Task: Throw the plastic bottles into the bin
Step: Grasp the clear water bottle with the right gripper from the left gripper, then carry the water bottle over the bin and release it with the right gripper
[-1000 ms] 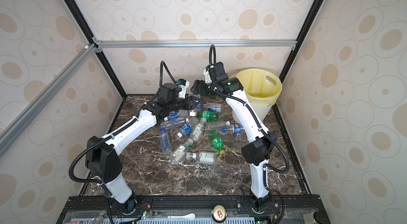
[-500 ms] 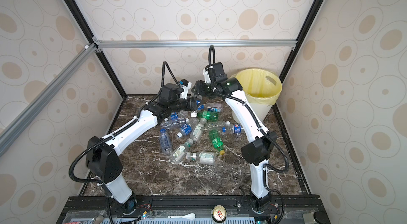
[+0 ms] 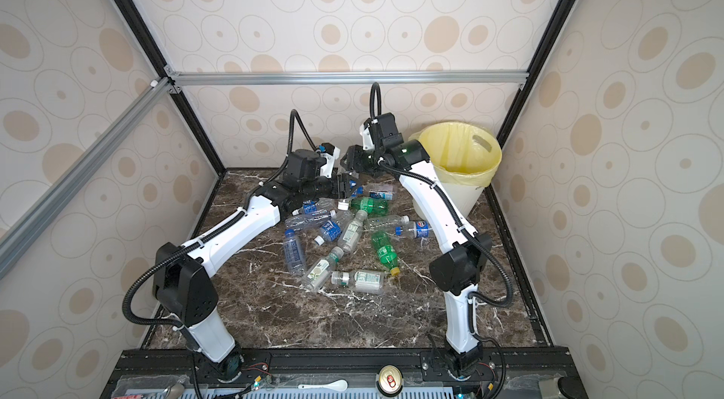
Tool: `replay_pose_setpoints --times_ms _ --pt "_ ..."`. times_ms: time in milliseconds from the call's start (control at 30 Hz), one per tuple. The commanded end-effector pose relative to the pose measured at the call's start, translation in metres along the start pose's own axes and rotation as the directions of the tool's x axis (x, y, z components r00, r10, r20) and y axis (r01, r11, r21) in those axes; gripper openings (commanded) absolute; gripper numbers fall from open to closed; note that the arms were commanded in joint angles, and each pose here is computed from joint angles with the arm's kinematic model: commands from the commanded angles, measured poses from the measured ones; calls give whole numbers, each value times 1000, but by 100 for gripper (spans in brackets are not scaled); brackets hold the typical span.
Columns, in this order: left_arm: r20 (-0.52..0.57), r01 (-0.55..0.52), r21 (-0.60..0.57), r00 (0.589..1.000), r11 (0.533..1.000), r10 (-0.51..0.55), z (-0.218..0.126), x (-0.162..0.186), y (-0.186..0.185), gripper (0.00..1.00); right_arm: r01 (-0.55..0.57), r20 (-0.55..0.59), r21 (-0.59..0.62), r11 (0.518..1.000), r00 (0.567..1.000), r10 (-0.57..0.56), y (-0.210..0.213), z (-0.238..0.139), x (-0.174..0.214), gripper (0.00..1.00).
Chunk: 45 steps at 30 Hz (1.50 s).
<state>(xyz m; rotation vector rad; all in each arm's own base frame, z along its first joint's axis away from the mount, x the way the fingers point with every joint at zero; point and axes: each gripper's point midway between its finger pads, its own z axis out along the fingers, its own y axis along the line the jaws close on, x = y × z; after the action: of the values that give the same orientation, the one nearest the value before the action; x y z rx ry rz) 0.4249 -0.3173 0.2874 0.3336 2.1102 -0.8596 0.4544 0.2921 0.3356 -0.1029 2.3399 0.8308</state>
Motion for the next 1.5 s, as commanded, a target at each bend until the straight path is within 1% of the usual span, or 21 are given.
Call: replay_pose_setpoints --times_ms 0,100,200,367,400,600,700,800,900,1000,1100,1267,1333,1400,1467 --pt "73 -62 80 996 995 56 -18 -31 -33 74 17 38 9 1000 999 -17 -2 -8 -9 40" --pt "72 -62 76 996 995 57 -19 -32 -32 79 20 56 20 1000 998 -21 -6 -13 -14 38" --pt "66 -56 70 996 996 52 -19 -30 -31 83 16 66 36 999 998 -19 -14 -15 -19 38" --pt "58 -49 67 997 997 45 -21 -27 -30 98 11 103 70 998 994 -18 -27 -26 -32 38" --pt "56 -49 64 997 997 46 -21 -27 -30 99 14 112 77 997 993 -22 -29 -29 -34 38" --pt "65 -59 50 996 997 56 -24 -36 -32 99 26 178 124 992 983 -48 -39 -53 -54 37" --pt "84 -50 46 995 998 46 -26 -48 -37 99 33 238 149 988 969 -68 -41 -75 -69 37" --pt "118 -47 66 992 997 39 -28 -65 -49 99 52 313 192 980 943 -112 -42 -104 -86 37" --pt "142 -75 87 988 993 63 -29 -83 -65 99 76 388 242 967 906 -168 -42 -137 -103 37" --pt "176 -79 110 983 991 59 -31 -101 -79 99 80 462 325 942 856 -232 -44 -174 -118 35" --pt "207 -68 157 978 985 35 -32 -111 -95 99 77 527 420 904 790 -312 -46 -210 -131 34" --pt "202 -97 203 978 974 56 -25 -113 -121 99 50 588 571 819 672 -451 -47 -263 -150 33" --pt "193 -99 217 980 971 57 -22 -110 -127 99 23 596 622 783 635 -492 -49 -280 -156 31" --pt "191 -103 220 980 970 61 -20 -108 -129 99 -7 601 658 753 607 -520 -55 -290 -162 31" --pt "189 -108 212 980 971 68 -21 -107 -128 99 -22 609 661 750 600 -519 -61 -288 -168 31"
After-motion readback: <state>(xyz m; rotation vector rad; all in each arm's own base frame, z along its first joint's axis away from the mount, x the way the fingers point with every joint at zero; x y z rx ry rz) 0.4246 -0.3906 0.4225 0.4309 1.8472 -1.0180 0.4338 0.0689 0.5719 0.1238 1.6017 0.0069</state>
